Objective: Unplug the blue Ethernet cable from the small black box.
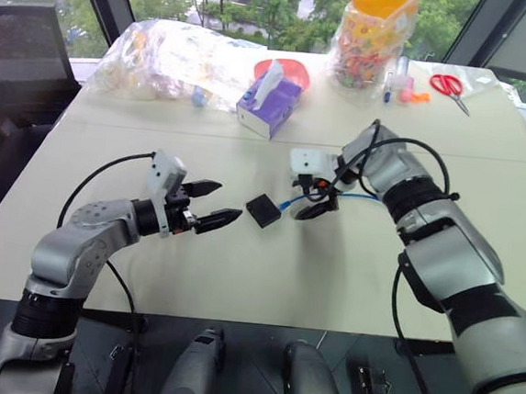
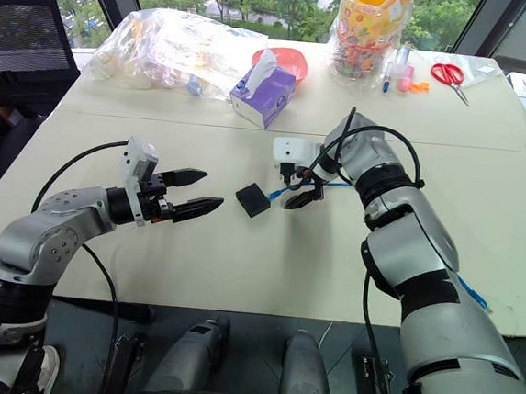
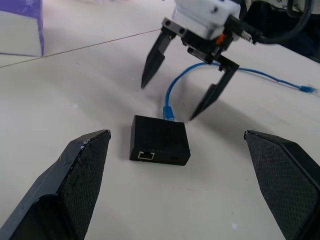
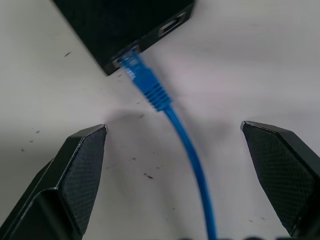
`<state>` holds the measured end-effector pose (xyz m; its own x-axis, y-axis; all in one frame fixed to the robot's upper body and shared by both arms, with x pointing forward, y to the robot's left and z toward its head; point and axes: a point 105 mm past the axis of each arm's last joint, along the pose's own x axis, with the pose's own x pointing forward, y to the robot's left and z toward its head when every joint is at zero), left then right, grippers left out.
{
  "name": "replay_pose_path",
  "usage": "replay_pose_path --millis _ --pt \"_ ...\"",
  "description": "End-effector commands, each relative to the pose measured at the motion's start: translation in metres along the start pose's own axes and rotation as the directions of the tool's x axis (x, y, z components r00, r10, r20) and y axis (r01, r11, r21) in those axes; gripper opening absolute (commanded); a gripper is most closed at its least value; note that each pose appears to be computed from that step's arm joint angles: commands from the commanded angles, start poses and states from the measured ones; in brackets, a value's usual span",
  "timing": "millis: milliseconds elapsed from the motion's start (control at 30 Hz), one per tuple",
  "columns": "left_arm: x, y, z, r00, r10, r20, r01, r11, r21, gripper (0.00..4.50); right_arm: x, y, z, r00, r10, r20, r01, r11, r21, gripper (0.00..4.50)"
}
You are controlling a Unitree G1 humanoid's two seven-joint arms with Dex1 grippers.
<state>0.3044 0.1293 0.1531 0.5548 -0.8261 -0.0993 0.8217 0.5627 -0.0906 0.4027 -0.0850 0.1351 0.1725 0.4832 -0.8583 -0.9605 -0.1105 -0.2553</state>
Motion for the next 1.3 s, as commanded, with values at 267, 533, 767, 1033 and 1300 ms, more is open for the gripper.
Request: replay_pose_path --millis 267,533,767,1033,1300 --pt "-0.005 -0.001 0.013 0.999 0.026 0.044 -0.029 0.998 0.062 4.45 0.003 -0.003 0.024 1.0 0.024 -0.007 -0.024 0.994 -0.105 4.5" --pt "-0.002 -0.002 0.013 0.999 0.022 0.044 -0.025 0.998 0.062 4.5 0.009 0.001 0.03 0.999 0.048 0.01 -0.046 0.992 -0.121 3.2" --pt "0.0 -0.002 0.013 0.999 0.013 0.037 -0.015 0.998 0.058 4.5 0.013 0.001 0.04 0.998 0.05 0.05 -0.044 0.992 -0.122 0.02" --pt "0.006 -0.002 0.012 1.0 -0.022 0.018 0.021 0.998 0.059 4.5 -0.016 -0.024 0.046 0.926 -0.297 0.233 0.349 0.91 -0.226 0.02" --pt "0.026 0.005 0.037 0.99 -0.124 0.062 0.124 0.992 0.009 4.5 -0.079 0.01 0.004 0.549 -0.756 0.356 0.836 0.507 -0.212 0.02"
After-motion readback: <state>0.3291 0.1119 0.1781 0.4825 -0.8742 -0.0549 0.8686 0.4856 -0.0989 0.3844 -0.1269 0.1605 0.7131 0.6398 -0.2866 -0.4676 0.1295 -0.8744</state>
